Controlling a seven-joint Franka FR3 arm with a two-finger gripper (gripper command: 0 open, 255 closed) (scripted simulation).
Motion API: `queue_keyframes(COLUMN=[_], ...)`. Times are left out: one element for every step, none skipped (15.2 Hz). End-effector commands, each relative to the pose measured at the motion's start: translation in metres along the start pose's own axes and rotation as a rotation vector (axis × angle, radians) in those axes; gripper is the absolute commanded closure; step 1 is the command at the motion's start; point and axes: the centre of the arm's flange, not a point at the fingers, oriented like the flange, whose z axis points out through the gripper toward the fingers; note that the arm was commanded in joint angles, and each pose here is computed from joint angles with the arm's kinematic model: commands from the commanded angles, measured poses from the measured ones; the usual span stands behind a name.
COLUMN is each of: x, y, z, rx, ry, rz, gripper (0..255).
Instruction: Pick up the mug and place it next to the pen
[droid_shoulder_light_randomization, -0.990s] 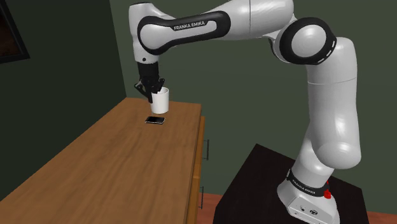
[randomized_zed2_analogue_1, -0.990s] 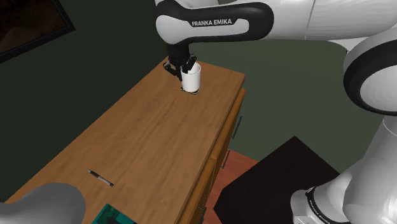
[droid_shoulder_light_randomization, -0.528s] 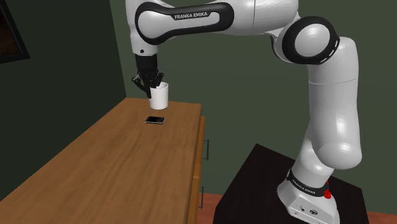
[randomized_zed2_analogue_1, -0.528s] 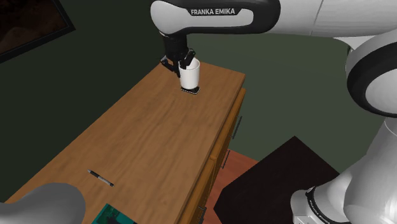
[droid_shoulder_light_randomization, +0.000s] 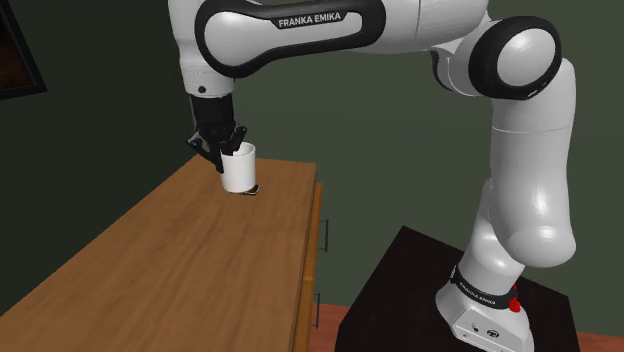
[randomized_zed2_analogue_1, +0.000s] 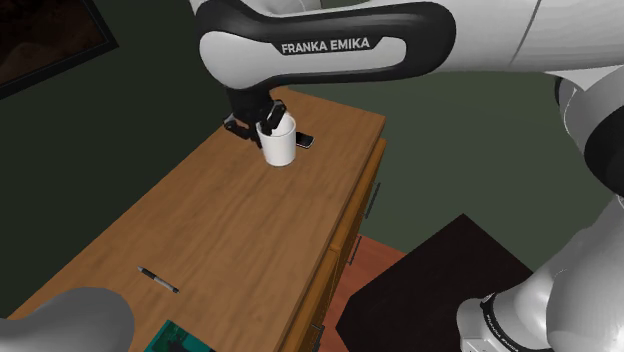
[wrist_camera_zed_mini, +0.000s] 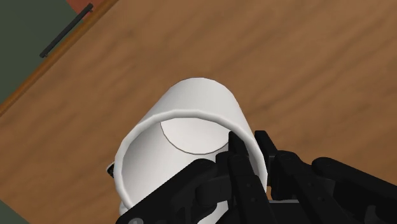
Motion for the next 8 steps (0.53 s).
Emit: queue_keyframes(x=[-0.016, -0.025, -0.033, -0.041, -0.049, -0.057, -0.065, -0.074], y=[-0.023, -0.033, -0.044, -0.054, -0.064, -0.075, -0.085, -0.095], z=[-0.005, -0.006, -0.007, -0.008, -0.009, -0.010, -0.010, -0.011], rx=[0.000, 0.000, 0.000, 0.000, 0.000, 0.000, 0.000, 0.000], ry=[0.000, 0.000, 0.000, 0.000, 0.000, 0.000, 0.000, 0.000], rz=[0.001, 0.001, 0.001, 0.001, 0.001, 0.001, 0.001, 0.001], gripper=[255, 255, 255, 255, 255, 255, 255, 255])
